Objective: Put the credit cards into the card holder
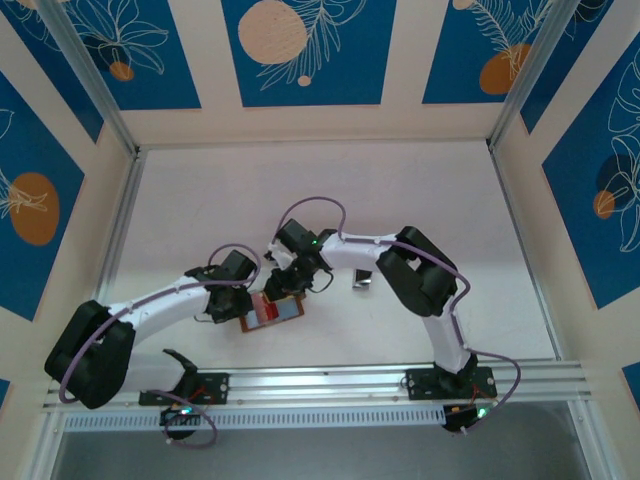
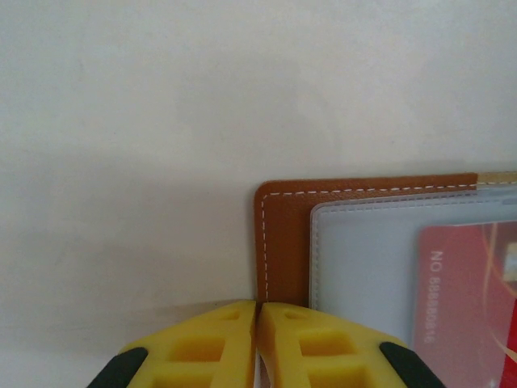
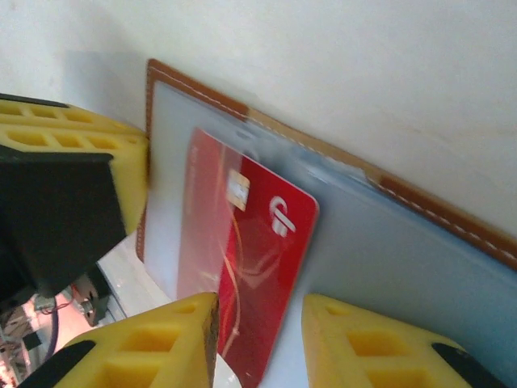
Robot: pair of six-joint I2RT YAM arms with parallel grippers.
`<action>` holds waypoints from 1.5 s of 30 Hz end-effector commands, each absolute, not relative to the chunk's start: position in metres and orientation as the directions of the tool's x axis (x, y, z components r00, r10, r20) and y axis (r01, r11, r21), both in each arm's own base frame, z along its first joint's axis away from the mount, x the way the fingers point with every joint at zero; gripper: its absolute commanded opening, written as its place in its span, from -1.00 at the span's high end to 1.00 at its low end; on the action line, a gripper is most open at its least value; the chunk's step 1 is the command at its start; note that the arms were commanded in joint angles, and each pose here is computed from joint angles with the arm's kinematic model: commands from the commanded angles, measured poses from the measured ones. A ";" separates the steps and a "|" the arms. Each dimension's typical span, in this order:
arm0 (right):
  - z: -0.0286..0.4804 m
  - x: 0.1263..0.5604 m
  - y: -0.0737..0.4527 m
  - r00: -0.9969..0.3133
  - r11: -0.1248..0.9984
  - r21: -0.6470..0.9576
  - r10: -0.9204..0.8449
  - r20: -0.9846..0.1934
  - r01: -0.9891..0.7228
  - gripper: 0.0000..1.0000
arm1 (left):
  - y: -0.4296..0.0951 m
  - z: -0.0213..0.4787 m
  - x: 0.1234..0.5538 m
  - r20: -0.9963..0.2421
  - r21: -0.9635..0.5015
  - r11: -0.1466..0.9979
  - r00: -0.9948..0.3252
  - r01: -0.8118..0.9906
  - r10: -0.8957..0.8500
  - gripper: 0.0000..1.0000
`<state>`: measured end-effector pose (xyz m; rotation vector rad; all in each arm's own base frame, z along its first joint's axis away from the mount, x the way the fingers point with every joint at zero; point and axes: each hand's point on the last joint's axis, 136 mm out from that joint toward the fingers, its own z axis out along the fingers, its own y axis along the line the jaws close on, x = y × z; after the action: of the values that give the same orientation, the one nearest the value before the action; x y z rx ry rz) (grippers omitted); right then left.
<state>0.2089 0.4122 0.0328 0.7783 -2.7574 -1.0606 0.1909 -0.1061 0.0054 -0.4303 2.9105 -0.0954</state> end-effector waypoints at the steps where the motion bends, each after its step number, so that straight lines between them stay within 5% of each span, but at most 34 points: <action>1: 0.041 0.205 0.398 -0.859 0.669 0.592 -0.505 -0.082 -0.450 0.33 | -0.115 -0.022 0.193 -0.174 -0.152 0.947 -0.936 -0.282 -0.307 0.76; 5: 0.042 0.205 0.395 -0.860 0.685 0.568 -0.503 -0.085 -0.457 0.47 | -0.114 -0.022 0.192 -0.176 -0.154 0.947 -0.936 -0.281 -0.306 0.76; 8: 0.045 0.206 0.398 -0.854 0.691 0.542 -0.510 -0.105 -0.479 0.84 | -0.114 -0.023 0.191 -0.176 -0.154 0.947 -0.935 -0.281 -0.307 0.76; 11: 0.048 0.204 0.404 -0.846 0.681 0.542 -0.522 -0.113 -0.492 1.00 | -0.114 -0.025 0.190 -0.172 -0.157 0.947 -0.937 -0.280 -0.305 0.76; 45: 0.031 0.199 0.419 -0.838 0.679 0.549 -0.541 -0.074 -0.487 1.00 | -0.113 -0.024 0.188 -0.176 -0.166 0.946 -0.935 -0.279 -0.306 0.76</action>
<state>0.2090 0.4088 0.0279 0.8311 -2.8464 -0.8370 0.1905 -0.1059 0.0049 -0.4290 2.8848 -0.1259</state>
